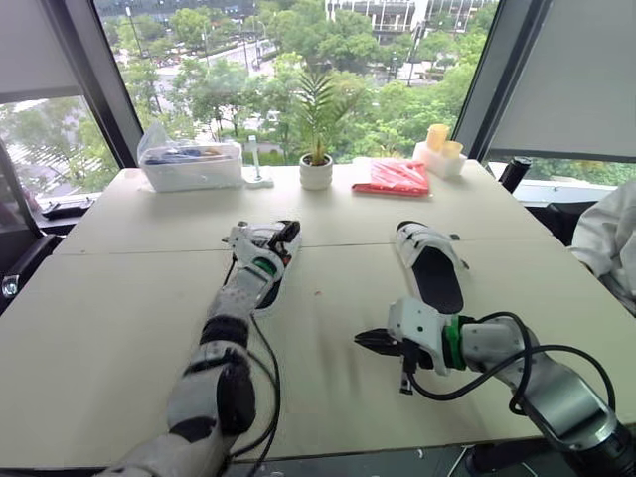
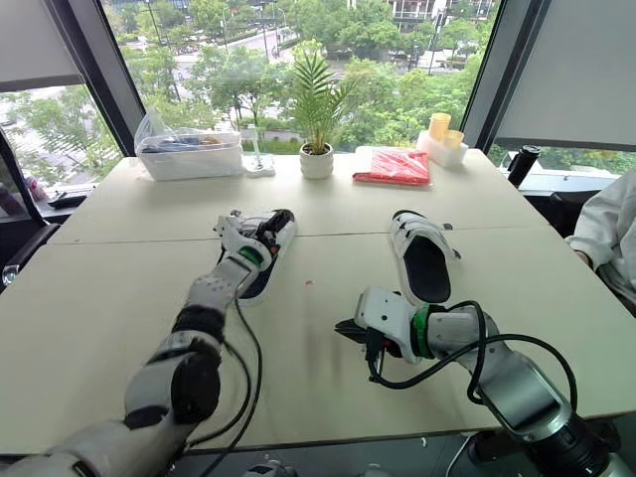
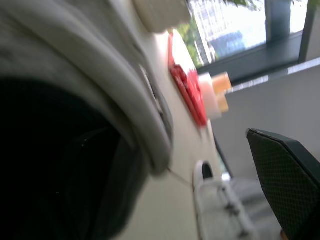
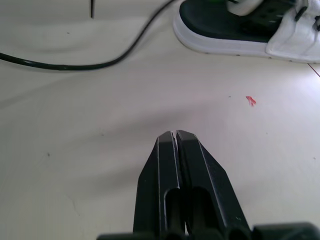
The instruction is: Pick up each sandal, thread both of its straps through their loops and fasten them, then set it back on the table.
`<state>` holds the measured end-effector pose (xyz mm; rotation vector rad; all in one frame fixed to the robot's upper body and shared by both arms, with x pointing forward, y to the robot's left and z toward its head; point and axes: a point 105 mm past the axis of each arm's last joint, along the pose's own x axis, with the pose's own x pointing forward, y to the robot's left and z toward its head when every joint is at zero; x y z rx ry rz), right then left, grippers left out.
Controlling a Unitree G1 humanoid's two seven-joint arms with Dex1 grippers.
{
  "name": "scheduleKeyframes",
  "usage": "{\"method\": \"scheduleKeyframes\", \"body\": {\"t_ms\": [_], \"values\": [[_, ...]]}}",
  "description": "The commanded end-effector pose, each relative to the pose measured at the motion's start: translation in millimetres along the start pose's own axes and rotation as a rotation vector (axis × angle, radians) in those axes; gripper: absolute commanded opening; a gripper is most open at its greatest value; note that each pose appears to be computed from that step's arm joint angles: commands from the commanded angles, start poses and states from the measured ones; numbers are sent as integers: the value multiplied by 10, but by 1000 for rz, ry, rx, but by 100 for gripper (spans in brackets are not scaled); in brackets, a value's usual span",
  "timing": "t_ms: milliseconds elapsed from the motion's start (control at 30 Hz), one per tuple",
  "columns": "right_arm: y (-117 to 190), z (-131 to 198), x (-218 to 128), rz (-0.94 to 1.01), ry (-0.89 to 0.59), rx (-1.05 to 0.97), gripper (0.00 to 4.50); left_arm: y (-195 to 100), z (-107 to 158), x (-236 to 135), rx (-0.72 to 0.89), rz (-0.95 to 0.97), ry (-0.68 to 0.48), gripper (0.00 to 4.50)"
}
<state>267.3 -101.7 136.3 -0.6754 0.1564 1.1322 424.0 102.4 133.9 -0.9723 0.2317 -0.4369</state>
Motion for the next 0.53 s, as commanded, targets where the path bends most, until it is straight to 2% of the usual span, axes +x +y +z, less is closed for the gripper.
{"method": "scheduleKeyframes", "body": {"t_ms": [33,233,333,467,533], "values": [[-26,35,-11,-1,-16,-34,0,-246,-191,-297,79,-84,163,447],[-125,33,-40,0,-31,-41,0,-289,-255,-813,239,-118,282,447],[-285,29,-118,-46,-41,-33,0,-310,-307,-1089,448,-152,355,447],[-502,37,-259,-112,-64,-2,0,-374,-199,-1287,624,-182,341,447],[-581,11,-342,-139,-57,15,0,-369,-100,-1426,774,-173,337,447]]}}
